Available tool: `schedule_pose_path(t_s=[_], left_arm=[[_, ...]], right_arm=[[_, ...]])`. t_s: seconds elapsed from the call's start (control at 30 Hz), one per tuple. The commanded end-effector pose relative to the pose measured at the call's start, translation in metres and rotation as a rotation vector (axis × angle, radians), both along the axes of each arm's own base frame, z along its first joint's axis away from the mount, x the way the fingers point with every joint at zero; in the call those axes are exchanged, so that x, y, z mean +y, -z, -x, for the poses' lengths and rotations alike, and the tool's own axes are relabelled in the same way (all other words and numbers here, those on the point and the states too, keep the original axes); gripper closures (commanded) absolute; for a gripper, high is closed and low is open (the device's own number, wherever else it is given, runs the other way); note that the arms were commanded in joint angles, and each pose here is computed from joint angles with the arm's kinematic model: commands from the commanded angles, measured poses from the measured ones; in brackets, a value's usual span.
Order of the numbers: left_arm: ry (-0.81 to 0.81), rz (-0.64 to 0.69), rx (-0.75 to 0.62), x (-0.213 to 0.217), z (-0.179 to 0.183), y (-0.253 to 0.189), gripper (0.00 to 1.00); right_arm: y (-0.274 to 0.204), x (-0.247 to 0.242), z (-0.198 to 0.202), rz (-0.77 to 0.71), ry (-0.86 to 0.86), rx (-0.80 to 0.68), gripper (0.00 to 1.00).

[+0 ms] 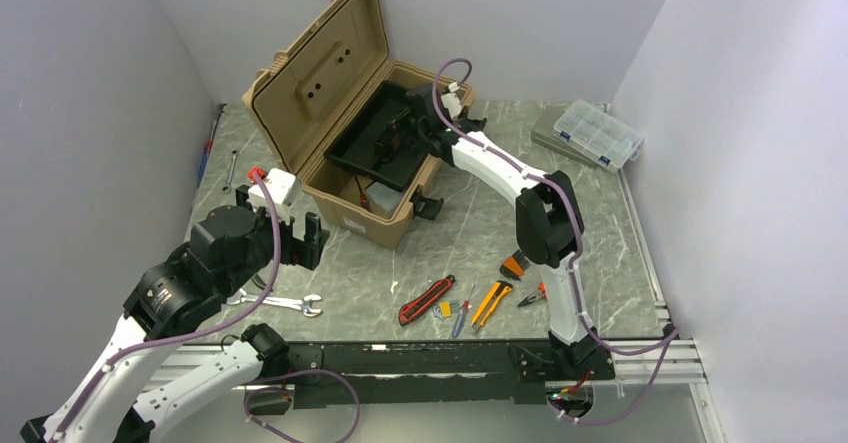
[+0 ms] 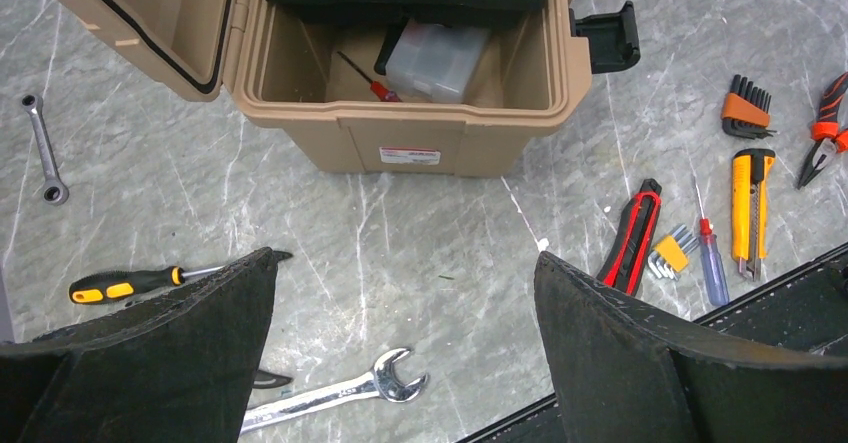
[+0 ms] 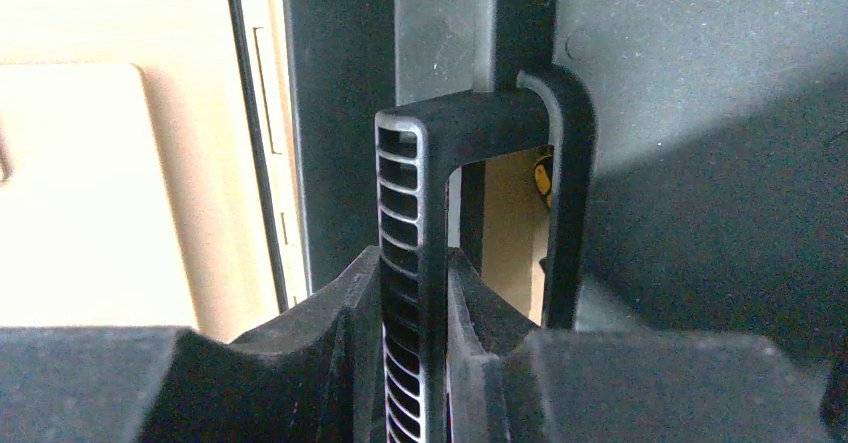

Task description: Pack the tool kit

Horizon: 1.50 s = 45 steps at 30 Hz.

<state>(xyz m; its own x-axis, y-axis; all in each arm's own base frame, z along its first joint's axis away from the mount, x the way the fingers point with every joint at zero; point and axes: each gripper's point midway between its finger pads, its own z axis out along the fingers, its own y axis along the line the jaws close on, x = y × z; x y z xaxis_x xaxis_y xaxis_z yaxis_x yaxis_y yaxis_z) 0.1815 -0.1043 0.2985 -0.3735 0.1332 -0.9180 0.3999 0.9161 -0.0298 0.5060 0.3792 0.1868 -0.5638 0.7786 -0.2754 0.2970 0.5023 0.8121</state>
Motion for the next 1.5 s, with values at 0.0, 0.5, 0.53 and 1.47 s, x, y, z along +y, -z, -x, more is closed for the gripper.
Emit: schedule_pose_path(t_s=[0.0, 0.5, 0.53, 1.47], left_arm=[[-0.010, 0.000, -0.022, 0.001, -0.003, -0.003, 0.00], [-0.001, 0.012, -0.015, -0.003, -0.003, -0.002, 0.01], [-0.003, 0.012, -0.015, -0.003, -0.003, -0.002, 0.01], [-0.017, -0.006, -0.004, 0.000, -0.004, -0.002, 0.01]], right_arm=[[-0.007, 0.000, 0.003, 0.054, 0.021, -0.108, 1.00], [0.029, -0.042, 0.033, 0.189, 0.140, -0.083, 1.00], [0.029, -0.045, 0.036, 0.204, 0.156, -0.086, 1.00], [-0.099, -0.068, 0.066, 0.156, 0.155, -0.242, 0.44]])
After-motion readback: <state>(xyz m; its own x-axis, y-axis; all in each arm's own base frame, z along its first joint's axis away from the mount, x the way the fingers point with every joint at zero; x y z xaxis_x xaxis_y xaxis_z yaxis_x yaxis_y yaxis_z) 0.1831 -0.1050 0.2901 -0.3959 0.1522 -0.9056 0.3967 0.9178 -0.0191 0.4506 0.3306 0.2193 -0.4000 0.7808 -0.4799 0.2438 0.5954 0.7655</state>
